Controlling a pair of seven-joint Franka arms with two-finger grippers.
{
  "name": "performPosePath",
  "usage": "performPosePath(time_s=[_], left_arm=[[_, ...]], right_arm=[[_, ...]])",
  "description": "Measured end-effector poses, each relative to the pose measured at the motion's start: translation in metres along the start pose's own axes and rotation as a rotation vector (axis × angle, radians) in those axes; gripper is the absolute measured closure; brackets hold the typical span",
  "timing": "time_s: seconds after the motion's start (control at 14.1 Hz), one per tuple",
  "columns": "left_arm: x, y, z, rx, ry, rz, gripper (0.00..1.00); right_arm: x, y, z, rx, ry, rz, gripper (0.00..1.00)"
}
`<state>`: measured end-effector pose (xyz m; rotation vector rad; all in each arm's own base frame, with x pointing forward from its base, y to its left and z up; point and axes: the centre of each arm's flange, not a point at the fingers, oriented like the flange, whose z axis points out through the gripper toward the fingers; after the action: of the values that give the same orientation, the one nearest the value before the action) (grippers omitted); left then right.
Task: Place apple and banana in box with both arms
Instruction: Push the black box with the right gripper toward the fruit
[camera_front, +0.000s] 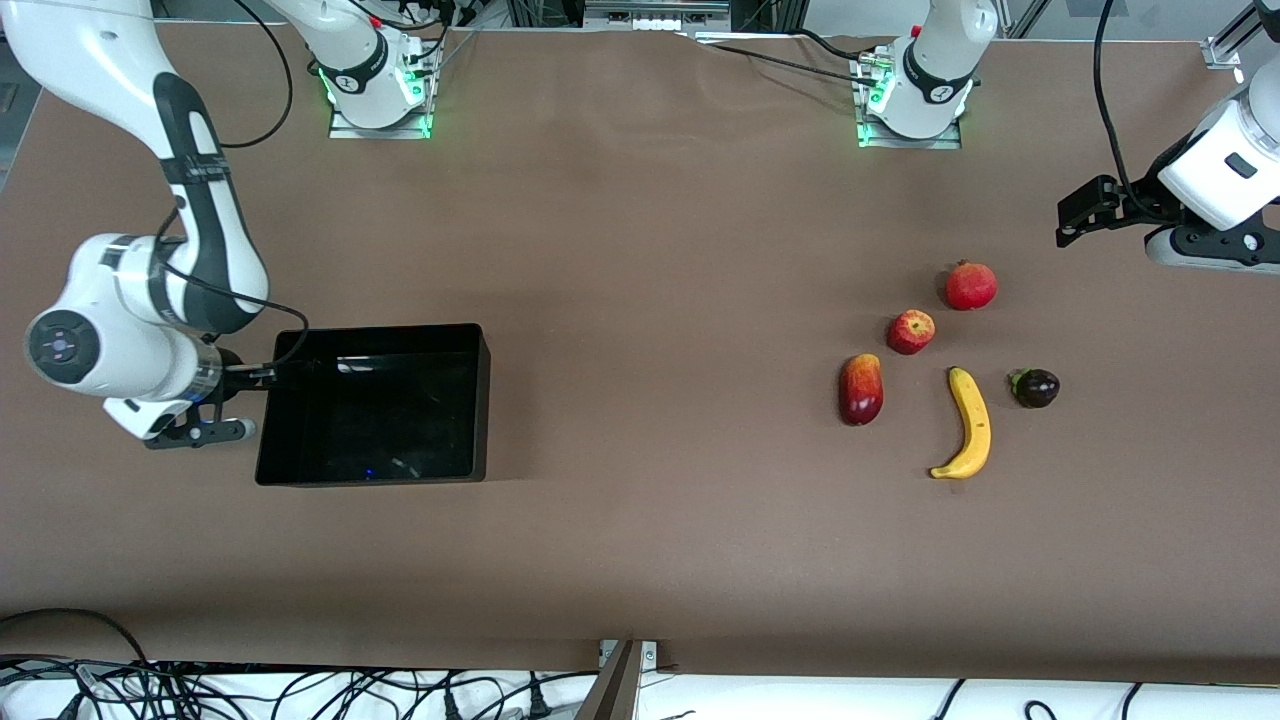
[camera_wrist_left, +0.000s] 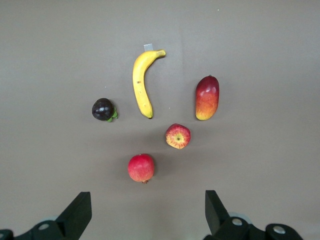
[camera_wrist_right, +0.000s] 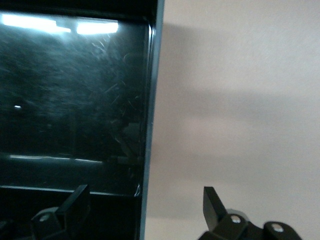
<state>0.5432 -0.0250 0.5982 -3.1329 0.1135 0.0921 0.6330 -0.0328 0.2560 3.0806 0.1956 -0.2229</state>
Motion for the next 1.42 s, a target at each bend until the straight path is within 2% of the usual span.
performPosePath(time_s=[0.14,0.5,0.78,1.06,1.2,1.42], left_arm=[[0.000,0.000,0.000,0.000,0.000,0.000,0.00],[0.000,0.000,0.001,0.000,-0.002,0.000,0.00],[0.002,0.000,0.004,0.000,-0.008,0.000,0.00],[0.003,0.000,0.005,0.000,-0.009,-0.001,0.00],[0.003,-0.001,0.005,0.000,-0.009,-0.001,0.00],[0.003,-0.001,0.005,0.000,-0.010,-0.001,0.00]], right_arm=[[-0.009,0.000,0.023,0.000,-0.001,0.003,0.04],[-0.015,0.000,0.033,0.002,-0.014,0.006,0.59],[-0.011,-0.008,0.026,0.007,-0.001,-0.007,0.96],[0.005,-0.071,-0.022,0.039,0.054,-0.103,0.96],[0.012,-0.128,-0.056,0.057,0.045,-0.125,0.96],[0.009,-0.235,-0.094,0.063,0.048,-0.079,0.96]])
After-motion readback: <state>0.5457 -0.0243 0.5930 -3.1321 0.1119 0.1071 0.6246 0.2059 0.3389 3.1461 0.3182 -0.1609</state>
